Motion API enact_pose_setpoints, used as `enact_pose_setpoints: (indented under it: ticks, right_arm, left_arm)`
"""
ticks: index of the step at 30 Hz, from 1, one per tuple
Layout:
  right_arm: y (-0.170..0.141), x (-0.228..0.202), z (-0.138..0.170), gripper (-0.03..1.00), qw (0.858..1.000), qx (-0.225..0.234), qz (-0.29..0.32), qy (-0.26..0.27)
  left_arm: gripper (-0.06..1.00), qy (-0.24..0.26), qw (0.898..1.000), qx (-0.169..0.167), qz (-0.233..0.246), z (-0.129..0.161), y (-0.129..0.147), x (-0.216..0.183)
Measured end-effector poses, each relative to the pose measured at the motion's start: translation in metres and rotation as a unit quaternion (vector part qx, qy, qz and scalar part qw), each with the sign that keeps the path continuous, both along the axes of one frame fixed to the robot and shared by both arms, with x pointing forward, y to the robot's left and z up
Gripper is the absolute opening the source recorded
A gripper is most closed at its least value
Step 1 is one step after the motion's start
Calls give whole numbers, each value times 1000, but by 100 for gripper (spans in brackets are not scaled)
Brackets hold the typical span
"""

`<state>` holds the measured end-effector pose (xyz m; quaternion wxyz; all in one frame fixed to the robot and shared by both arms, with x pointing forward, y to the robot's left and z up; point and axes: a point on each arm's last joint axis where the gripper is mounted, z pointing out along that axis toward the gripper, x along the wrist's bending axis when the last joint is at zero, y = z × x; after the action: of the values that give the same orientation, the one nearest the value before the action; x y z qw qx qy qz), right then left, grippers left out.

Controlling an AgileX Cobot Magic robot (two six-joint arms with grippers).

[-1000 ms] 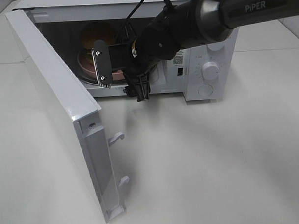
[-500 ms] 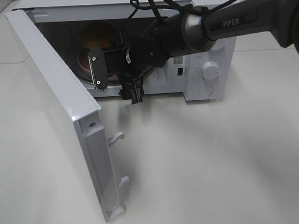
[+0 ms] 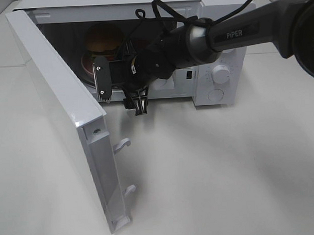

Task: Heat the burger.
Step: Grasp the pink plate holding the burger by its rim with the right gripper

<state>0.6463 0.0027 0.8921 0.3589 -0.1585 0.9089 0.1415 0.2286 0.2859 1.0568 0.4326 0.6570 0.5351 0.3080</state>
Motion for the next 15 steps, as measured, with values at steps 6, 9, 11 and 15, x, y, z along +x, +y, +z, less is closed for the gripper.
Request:
enact_pose_setpoints:
  ticks: [6,9,11,15]
  right_arm:
    - [0,0,-3,69,1000,2,-2,3]
    - [0,0,-5,55,1000,1,-2,5]
    - [0,0,-5,42,1000,0,-3,6]
    - [1,0,-2,9,1000,9,-11,13]
  left_arm:
    - [99,0,1000,0,0,0,0,0]
    - [99,0,1000,0,0,0,0,0]
    - [99,0,1000,0,0,0,0,0]
    - [99,0,1000,0,0,0,0,0]
